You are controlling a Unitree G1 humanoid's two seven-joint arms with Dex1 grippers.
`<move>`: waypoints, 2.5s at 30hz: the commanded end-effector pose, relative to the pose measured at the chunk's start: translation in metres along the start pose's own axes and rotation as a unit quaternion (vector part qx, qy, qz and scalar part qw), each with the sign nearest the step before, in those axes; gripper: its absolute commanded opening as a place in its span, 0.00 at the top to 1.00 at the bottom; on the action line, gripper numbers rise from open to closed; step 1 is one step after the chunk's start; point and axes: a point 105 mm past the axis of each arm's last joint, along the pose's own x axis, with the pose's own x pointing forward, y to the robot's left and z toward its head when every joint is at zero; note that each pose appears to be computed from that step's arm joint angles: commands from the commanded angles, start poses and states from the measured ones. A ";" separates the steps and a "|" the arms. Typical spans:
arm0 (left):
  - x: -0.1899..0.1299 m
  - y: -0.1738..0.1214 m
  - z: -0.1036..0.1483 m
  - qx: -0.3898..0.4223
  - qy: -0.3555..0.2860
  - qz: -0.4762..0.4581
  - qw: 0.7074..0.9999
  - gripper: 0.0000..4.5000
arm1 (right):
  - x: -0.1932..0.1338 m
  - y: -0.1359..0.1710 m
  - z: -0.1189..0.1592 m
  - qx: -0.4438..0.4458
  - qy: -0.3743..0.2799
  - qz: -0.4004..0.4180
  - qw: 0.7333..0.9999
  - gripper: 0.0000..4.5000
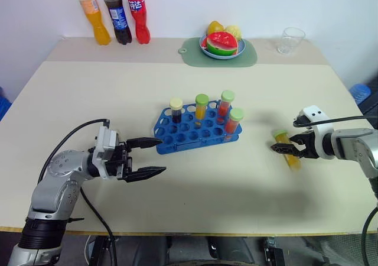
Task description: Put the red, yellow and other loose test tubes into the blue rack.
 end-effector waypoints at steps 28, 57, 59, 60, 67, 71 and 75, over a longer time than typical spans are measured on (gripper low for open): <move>-0.028 0.012 -0.008 -0.012 0.006 0.055 0.998 0.17 | -0.025 0.196 0.111 -0.148 -0.550 0.244 0.785 0.82; -0.038 0.009 -0.002 -0.003 0.005 0.084 0.996 0.17 | 0.044 0.208 0.098 -0.089 -0.561 0.211 0.795 0.82; -0.038 0.009 -0.001 -0.006 0.000 0.089 0.996 0.17 | 0.045 0.207 0.095 -0.088 -0.561 0.213 0.795 0.58; -0.039 0.009 0.000 -0.008 -0.004 0.093 0.996 0.17 | 0.045 0.206 0.094 -0.095 -0.561 0.209 0.795 0.48; -0.043 0.018 0.017 -0.022 -0.052 0.132 0.990 0.17 | 0.032 0.199 0.087 -0.176 -0.566 0.179 0.786 0.02; -0.044 0.038 0.041 -0.028 -0.120 0.223 0.967 0.17 | 0.018 0.196 0.082 -0.228 -0.554 0.181 0.780 0.02; -0.053 0.063 0.049 -0.034 -0.098 0.383 0.918 0.17 | 0.006 0.188 0.064 -0.282 -0.505 0.206 0.790 0.02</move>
